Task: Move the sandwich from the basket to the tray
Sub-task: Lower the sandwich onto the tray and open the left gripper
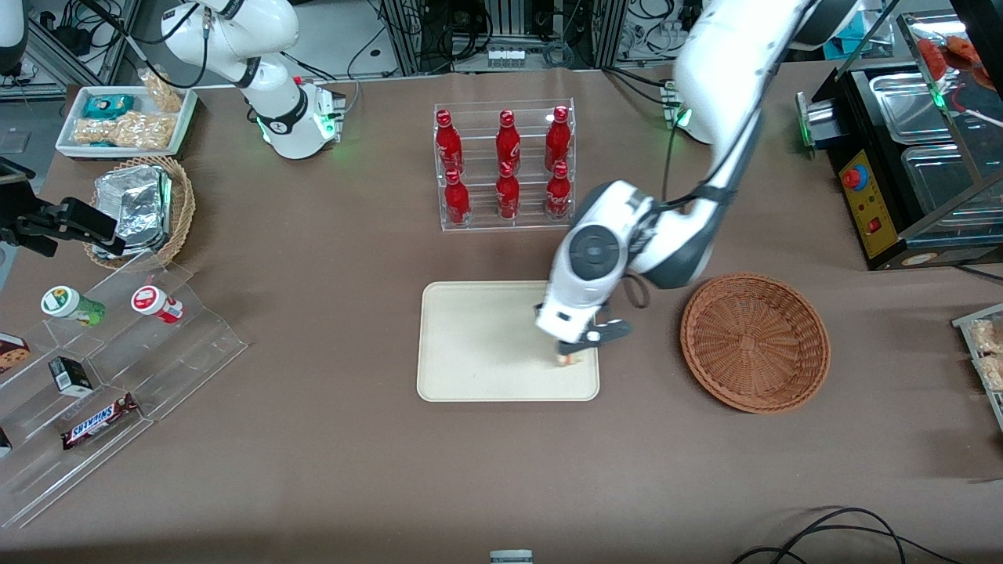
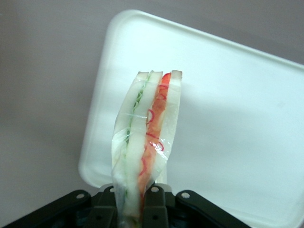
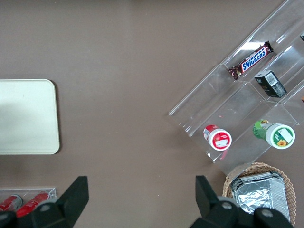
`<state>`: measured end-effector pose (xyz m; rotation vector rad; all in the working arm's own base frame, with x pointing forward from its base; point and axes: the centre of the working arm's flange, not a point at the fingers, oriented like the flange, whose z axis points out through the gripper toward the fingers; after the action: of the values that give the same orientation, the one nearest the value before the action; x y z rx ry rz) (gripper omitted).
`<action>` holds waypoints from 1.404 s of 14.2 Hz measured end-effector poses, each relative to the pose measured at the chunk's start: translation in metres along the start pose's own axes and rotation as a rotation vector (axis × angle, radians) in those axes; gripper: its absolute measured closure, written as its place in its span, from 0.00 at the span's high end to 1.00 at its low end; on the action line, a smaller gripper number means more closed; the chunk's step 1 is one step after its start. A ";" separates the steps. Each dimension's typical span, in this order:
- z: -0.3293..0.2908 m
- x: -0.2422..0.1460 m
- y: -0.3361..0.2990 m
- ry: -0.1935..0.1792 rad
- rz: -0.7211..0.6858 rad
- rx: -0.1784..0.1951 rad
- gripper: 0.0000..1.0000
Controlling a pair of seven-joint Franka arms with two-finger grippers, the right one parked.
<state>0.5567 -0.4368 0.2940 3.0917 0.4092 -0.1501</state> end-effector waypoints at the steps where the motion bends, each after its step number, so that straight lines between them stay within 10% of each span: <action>1: 0.007 -0.008 0.014 0.012 0.022 -0.015 0.15; 13: 0.065 -0.045 0.063 0.117 0.127 -0.014 0.18; 20: -0.025 -0.044 0.064 0.164 0.072 -0.044 0.85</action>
<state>0.5335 -0.5094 0.3236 3.0804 0.2997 0.1123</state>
